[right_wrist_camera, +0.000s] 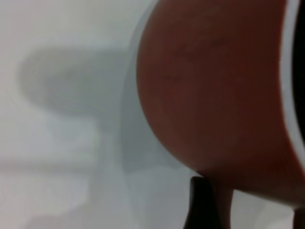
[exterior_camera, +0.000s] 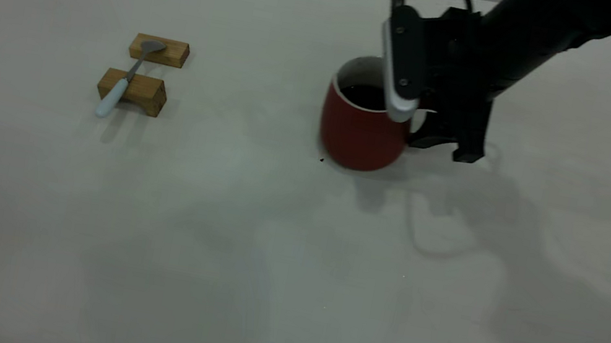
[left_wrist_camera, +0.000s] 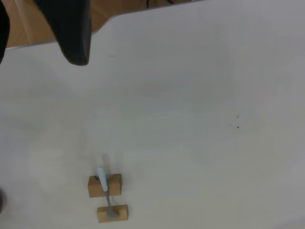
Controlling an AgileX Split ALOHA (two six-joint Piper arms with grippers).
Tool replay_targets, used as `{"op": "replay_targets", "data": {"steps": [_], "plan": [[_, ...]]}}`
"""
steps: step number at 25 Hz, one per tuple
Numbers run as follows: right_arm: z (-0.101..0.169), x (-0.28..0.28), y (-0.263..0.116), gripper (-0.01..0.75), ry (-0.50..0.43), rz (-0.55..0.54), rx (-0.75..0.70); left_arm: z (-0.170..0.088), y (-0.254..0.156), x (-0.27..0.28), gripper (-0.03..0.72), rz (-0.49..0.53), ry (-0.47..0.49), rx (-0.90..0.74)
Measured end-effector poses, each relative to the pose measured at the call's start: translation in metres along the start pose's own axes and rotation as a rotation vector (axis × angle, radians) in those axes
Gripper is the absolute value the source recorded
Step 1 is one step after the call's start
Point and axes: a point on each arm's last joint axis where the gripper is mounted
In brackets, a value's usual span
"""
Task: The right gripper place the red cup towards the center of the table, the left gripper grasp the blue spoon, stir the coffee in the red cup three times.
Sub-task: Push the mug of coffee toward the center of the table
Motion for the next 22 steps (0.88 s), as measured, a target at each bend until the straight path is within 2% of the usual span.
{"op": "replay_targets", "data": {"steps": [10, 16, 22], "plan": [[-0.028, -0.012, 0.018, 0.565, -0.055, -0.102, -0.201, 0.0, 0.0, 0.0, 0.391, 0.0, 0.0, 0.0], [-0.029, -0.013, 0.018, 0.565, -0.058, -0.114, -0.266, 0.0, 0.0, 0.0, 0.391, 0.0, 0.0, 0.0], [-0.033, -0.003, 0.013, 0.565, -0.036, -0.139, -0.401, 0.0, 0.0, 0.0, 0.391, 0.0, 0.0, 0.0]]}}
Point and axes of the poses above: a point on each arm's last joint axis where the gripper is mounted, x pointing back along that axis away from the gripper, z along the wrist's bending axis when the last joint is at zero, y = z × x, and after that the axes turned 1 degree about -x, right-handed
